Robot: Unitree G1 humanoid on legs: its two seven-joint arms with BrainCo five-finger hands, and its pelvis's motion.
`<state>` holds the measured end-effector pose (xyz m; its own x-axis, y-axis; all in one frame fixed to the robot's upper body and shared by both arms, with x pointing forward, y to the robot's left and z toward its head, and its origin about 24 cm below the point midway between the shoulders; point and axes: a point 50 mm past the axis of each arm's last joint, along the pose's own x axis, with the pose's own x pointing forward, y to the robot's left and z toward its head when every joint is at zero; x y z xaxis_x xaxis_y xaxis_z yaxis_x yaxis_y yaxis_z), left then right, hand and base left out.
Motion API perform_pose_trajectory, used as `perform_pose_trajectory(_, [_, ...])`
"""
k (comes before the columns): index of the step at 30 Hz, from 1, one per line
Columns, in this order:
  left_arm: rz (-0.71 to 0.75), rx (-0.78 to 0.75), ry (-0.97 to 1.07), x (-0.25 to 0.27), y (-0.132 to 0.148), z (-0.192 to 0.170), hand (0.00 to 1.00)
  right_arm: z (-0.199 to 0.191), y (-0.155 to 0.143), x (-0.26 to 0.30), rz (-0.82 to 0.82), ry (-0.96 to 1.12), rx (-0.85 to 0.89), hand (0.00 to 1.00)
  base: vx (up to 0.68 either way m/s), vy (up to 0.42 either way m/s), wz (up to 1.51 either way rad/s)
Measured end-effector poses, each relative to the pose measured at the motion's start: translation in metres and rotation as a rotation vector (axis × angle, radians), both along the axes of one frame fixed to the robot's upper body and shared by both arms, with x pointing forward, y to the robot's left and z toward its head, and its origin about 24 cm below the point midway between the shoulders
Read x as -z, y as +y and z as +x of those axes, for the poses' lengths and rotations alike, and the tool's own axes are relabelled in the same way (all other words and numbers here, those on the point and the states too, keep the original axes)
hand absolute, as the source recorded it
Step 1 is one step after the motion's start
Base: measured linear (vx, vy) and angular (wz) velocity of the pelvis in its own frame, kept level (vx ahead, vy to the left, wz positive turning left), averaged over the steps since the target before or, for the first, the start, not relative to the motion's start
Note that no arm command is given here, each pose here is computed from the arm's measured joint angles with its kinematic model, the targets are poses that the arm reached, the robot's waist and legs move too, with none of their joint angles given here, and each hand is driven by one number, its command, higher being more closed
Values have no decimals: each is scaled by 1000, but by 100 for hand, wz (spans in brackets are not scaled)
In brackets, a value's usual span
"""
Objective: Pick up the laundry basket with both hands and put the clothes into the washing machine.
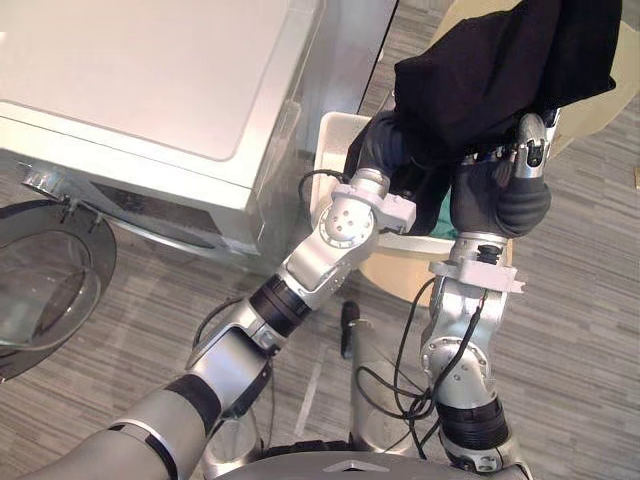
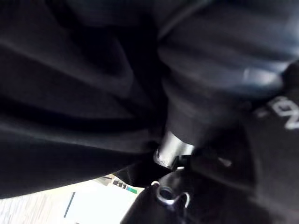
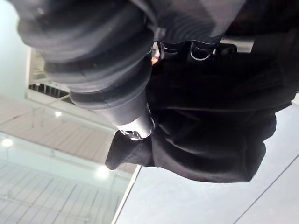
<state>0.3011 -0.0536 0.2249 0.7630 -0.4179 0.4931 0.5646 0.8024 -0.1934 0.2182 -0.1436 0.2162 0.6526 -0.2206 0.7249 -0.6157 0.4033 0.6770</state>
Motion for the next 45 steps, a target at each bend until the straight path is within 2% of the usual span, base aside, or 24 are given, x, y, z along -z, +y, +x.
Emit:
perform_pose_trajectory(12, [49, -13, -4, 9, -1, 2, 100, 18, -15, 18, -54, 119, 99, 0, 10, 5, -2])
perform_pose_trajectory(16, [85, -4, 46, 27, 0, 5, 100, 20, -22, 17, -107, 133, 117, 0, 42, 13, -10])
perform_pose_trajectory(24, [247, 62, 156, 76, -8, 7, 100, 43, -87, 25, -289, 267, 336, 0, 48, 23, -5])
perform_pose_trajectory(29, [295, 85, 206, 93, -7, 7, 100, 47, -131, 17, -297, 311, 469, 0, 17, 57, -6])
perform_pose_trajectory(31, [293, 83, 216, 96, -6, 6, 100, 44, -154, 16, -247, 336, 537, 0, 6, 52, -6])
perform_pose_trajectory(34, [289, 82, 223, 96, -5, 7, 100, 36, -172, 18, -213, 353, 600, 0, 2, 38, -3])
perform_pose_trajectory(37, [252, 89, 246, 98, -2, 5, 100, 25, -181, 40, -214, 436, 629, 0, 0, 0, 0])
perform_pose_trajectory(40, [152, 82, 263, 92, 8, 4, 100, 9, -193, 59, -143, 502, 688, 0, 7, -7, 3])
perform_pose_trajectory(45, [-9, 106, 209, 68, 27, -5, 100, -46, -252, 92, 62, 693, 965, 0, 7, -24, 31])
